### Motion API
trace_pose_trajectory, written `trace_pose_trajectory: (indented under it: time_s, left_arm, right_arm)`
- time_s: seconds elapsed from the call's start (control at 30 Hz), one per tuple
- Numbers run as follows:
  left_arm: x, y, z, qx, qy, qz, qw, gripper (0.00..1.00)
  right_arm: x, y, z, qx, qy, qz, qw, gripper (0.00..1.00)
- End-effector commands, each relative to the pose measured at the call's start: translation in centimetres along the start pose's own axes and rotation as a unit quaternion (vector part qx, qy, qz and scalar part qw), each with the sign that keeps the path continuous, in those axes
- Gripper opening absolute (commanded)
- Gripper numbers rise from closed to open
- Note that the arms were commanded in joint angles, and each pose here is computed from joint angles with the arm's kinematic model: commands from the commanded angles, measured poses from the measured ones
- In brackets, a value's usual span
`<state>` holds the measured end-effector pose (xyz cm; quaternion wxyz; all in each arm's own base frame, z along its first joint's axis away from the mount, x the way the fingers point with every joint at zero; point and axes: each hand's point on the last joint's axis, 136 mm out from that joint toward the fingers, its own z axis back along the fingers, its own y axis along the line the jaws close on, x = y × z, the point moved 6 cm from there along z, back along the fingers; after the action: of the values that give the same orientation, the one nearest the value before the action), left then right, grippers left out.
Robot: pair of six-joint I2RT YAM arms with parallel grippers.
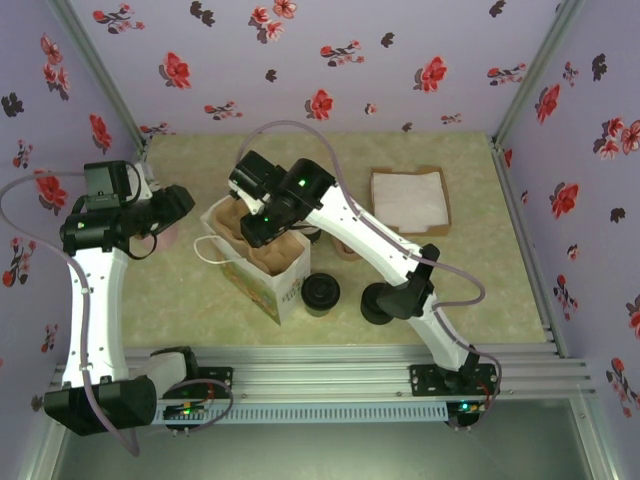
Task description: Pack the takeout coffee
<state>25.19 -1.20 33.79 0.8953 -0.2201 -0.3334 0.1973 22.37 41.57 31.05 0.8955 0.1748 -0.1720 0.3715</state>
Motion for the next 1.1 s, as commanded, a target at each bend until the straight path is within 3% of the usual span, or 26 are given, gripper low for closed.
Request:
trace_pose_trajectory:
  time_s: [0.0,1.07]
  left_arm:
    - [0.0,-0.1,0.0,-0.009,-0.002,0.000,1.000,0.52]
    - [-0.2,0.2,-0.3,-0.008,0.001,0.000,1.000,0.52]
  right_arm:
    - [0.0,0.2,-0.6,-0.010,0.004,0.011,1.000,0.35]
    - [-1.2,0.1,-4.8,-0.044,0.053,0.016,0.997,0.34]
